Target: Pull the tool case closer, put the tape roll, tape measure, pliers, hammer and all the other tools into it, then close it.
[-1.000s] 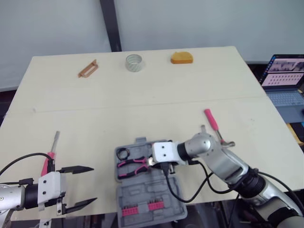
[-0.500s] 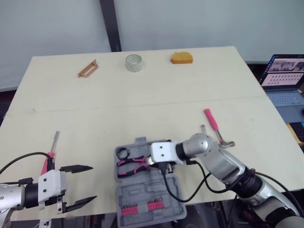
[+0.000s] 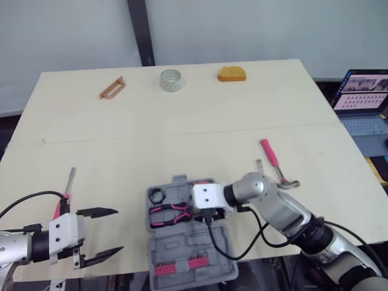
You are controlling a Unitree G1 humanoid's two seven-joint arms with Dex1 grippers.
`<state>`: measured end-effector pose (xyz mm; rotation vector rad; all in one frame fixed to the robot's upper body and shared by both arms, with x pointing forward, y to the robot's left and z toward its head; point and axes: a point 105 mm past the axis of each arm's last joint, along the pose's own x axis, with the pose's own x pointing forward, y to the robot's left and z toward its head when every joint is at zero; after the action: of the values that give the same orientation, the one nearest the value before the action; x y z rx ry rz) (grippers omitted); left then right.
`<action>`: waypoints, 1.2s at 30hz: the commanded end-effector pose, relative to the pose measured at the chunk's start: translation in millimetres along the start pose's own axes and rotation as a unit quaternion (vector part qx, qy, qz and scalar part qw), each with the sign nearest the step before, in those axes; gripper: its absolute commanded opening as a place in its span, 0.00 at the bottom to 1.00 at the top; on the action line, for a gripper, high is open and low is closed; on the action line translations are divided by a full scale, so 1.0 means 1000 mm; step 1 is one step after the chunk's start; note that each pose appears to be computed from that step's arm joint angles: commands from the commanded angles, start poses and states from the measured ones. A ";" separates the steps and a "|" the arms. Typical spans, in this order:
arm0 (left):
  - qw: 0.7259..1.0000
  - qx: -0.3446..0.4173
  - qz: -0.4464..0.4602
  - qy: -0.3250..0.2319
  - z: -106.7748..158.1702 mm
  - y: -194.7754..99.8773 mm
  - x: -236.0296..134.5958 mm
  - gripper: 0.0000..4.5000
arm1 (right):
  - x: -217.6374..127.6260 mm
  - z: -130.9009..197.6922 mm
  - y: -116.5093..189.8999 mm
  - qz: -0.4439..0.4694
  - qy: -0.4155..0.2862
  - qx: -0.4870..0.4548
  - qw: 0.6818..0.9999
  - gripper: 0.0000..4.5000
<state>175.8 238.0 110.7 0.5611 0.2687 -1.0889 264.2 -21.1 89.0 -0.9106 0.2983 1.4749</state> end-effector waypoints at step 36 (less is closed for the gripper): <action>1.000 0.016 0.012 -0.018 0.005 0.008 0.009 1.00 | 0.045 0.025 -0.005 -0.018 -0.200 0.097 0.975 0.01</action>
<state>185.9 230.0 112.0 0.5673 0.2229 -1.0913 269.9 24.9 73.4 -0.4573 0.1539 1.5111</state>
